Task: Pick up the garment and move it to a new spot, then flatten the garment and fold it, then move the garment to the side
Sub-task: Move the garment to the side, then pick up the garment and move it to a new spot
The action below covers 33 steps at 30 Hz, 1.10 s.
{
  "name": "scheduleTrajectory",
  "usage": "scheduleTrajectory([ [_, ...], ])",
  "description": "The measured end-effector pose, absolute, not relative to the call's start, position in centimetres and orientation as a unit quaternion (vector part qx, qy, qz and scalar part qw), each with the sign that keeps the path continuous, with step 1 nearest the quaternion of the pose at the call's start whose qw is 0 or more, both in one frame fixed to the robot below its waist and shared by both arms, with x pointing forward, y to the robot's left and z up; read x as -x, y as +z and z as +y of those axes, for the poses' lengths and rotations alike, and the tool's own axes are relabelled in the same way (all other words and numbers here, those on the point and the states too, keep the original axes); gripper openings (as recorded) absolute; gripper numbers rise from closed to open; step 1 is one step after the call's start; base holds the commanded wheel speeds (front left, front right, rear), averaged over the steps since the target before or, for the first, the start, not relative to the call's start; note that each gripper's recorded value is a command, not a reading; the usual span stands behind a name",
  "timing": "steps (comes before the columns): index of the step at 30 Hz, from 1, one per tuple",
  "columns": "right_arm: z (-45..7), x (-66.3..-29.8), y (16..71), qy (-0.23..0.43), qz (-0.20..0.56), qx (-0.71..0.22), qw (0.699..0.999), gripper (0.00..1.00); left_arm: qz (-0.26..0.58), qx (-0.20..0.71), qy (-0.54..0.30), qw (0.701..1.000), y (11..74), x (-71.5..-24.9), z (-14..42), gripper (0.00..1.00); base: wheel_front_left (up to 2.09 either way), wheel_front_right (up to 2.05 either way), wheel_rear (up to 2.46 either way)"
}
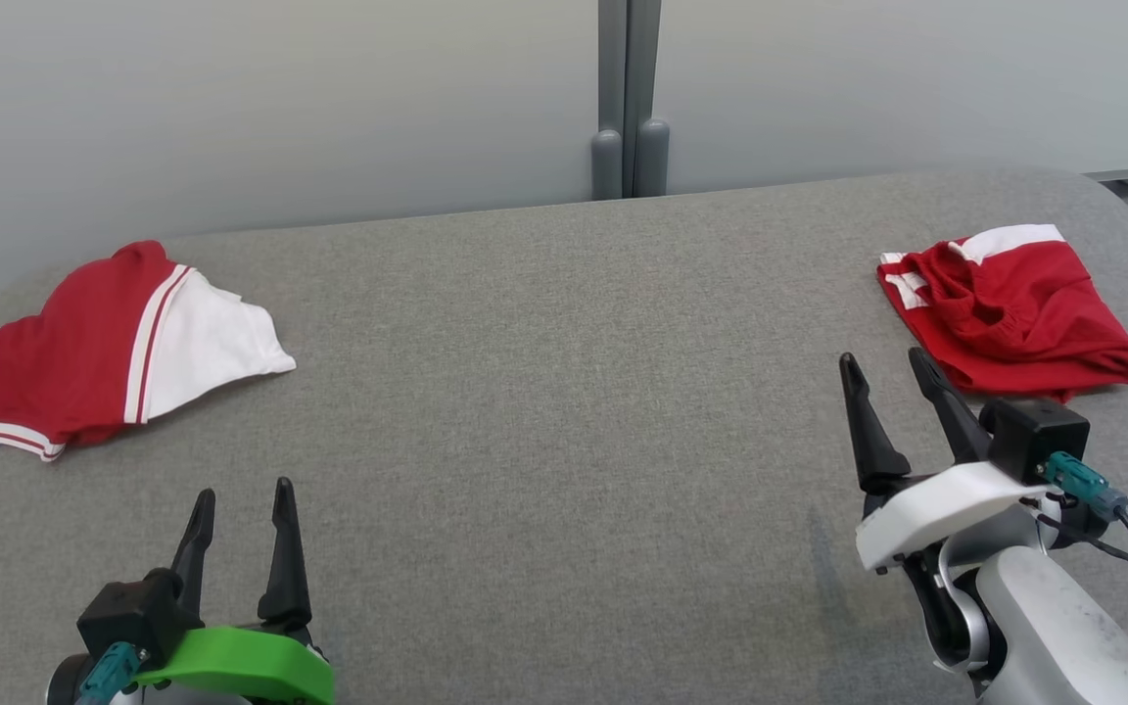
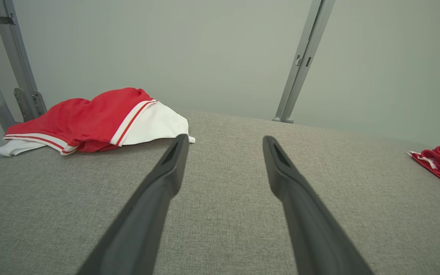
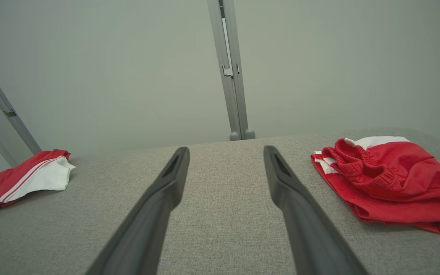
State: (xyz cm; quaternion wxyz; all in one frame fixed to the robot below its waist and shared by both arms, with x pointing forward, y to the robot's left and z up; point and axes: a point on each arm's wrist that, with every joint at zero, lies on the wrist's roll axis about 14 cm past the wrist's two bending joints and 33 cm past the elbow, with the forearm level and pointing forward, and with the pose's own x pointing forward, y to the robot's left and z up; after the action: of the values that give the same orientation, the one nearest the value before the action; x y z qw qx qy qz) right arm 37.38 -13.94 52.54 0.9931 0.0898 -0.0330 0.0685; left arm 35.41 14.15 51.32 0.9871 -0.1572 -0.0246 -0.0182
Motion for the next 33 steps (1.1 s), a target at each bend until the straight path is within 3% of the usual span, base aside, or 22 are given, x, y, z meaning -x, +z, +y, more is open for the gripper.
scheduleTrajectory([
  [23,-14.4,-37.1,51.9,0.057,-0.031,-0.082,0.995,1.00,-0.030,0.152,0.000,0.988,51.4,-34.7,14.9,1.00,0.00,0.00,0.00],
  [33,-9.9,-37.5,51.8,0.118,-0.026,-0.088,0.989,1.00,-0.039,0.150,0.043,0.987,51.4,-33.0,17.4,1.00,0.00,0.00,0.00],
])
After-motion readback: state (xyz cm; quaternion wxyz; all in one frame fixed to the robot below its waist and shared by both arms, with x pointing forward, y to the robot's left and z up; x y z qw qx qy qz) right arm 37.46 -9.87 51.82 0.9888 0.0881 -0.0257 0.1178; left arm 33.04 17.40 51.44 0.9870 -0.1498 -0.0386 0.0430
